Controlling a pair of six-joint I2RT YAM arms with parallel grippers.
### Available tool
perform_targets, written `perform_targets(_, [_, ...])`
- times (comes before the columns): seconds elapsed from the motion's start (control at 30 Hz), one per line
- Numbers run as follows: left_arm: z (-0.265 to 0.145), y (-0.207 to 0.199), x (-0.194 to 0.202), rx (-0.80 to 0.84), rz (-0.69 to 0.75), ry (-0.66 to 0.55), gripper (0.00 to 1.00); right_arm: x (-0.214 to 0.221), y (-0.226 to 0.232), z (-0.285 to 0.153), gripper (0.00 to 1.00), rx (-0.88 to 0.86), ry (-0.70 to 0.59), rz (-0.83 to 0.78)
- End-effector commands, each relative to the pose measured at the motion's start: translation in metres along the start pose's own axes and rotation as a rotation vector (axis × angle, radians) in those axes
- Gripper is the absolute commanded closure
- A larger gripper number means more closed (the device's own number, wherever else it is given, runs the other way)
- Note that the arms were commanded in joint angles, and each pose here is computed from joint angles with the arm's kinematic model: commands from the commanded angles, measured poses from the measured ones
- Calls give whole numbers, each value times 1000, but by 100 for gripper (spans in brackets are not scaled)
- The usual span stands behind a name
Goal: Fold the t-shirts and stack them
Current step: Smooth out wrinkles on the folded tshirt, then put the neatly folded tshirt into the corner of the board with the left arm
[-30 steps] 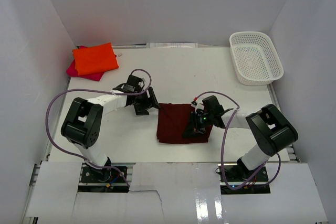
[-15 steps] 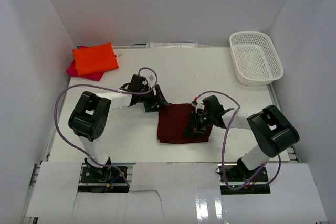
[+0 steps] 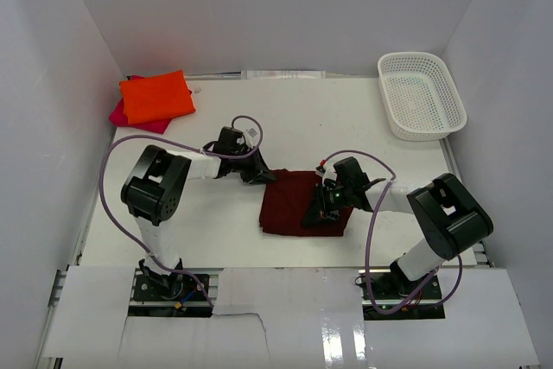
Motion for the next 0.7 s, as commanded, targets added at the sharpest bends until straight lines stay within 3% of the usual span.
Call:
perform_targets(0.0, [13, 49, 35, -194, -70, 120, 77, -9, 5, -3, 85, 9, -34, -40])
perform_targets(0.07, [15, 48, 36, -167, -71, 143, 96, -11, 7, -4, 85, 5, -35, -49])
perform_targets(0.2, [18, 47, 33, -163, -73, 156, 100, -25, 22, -13, 75, 5, -48, -90])
perform_targets(0.23, [19, 41, 27, -154, -63, 142, 100, -30, 31, -20, 56, 5, -71, -114])
perform_targets(0.3, [17, 36, 21, -174, -53, 134, 100, -40, 44, -32, 39, 35, -124, -167])
perform_targets(0.33, [16, 32, 17, -179, -43, 126, 100, -50, 62, -47, 24, 32, -169, -212])
perform_targets(0.53, [3, 5, -24, -217, -9, 56, 100, -73, 122, -106, 21, 62, -322, -362])
perform_targets(0.67, [-12, -8, -75, -240, 8, -55, 100, -64, 130, -124, 20, 98, -346, -375])
Point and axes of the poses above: each gripper's point midway between its finger pads, its own z axis out along the fingers, its own y axis along the line the jaws close on, x = y × z, the point moved 9 cm from there along -z, back along the fingers, and after that the axes turned 7 degrees about -z, right-handed, at the moved point
